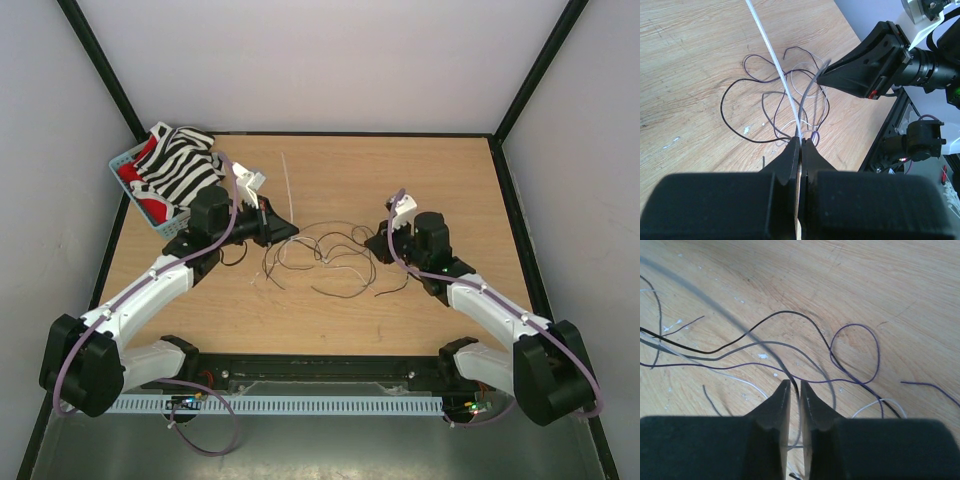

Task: Zip-tie the wires
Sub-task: Adjust the cable at the center of the board.

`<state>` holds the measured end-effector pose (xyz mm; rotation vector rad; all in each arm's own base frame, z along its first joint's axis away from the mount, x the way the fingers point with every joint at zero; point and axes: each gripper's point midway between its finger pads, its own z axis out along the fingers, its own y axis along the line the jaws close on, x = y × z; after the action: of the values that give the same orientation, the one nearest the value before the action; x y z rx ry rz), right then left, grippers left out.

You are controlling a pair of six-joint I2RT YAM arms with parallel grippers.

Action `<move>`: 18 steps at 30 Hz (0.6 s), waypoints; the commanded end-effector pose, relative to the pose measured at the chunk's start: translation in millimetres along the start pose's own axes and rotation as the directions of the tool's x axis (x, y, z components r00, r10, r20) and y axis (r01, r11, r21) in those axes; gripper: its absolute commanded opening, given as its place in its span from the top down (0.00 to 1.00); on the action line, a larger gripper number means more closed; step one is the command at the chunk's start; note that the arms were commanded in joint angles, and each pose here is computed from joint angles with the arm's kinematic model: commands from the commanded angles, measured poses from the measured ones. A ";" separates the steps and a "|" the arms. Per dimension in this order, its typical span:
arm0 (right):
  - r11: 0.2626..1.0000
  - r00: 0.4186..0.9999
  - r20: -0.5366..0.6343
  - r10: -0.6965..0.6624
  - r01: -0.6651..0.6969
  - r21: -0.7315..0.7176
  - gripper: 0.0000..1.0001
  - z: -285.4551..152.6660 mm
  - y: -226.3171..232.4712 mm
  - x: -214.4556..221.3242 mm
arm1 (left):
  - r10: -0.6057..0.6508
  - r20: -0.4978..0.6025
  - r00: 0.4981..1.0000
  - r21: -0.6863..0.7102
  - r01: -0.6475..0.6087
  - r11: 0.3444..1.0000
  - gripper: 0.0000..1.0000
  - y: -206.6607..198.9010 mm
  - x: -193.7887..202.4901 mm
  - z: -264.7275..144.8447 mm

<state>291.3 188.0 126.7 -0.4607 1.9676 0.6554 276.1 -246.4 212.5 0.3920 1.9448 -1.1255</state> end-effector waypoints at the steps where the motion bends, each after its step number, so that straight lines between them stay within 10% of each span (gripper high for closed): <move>1: 0.997 1.000 -0.003 -0.009 0.008 -0.080 0.69 2.2 12.4 -4.2 | 0.050 0.056 0.997 0.025 -0.052 0.998 1.00 -11.6 -23.9 -3.8; 6: 0.996 0.999 0.030 -0.024 0.027 -0.088 0.50 0.4 15.7 -19.8 | 0.051 0.055 0.997 0.026 -0.053 0.998 1.00 -12.0 -24.4 -3.6; 18: 0.917 0.991 0.135 -0.017 0.070 -0.393 0.48 -2.0 88.0 -60.1 | 0.050 0.043 0.998 0.030 -0.052 0.998 1.00 -11.3 -22.5 -1.9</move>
<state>275.4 228.1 164.9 -0.5941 1.8471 0.9121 276.7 -246.4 215.1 0.3952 1.9441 -1.1238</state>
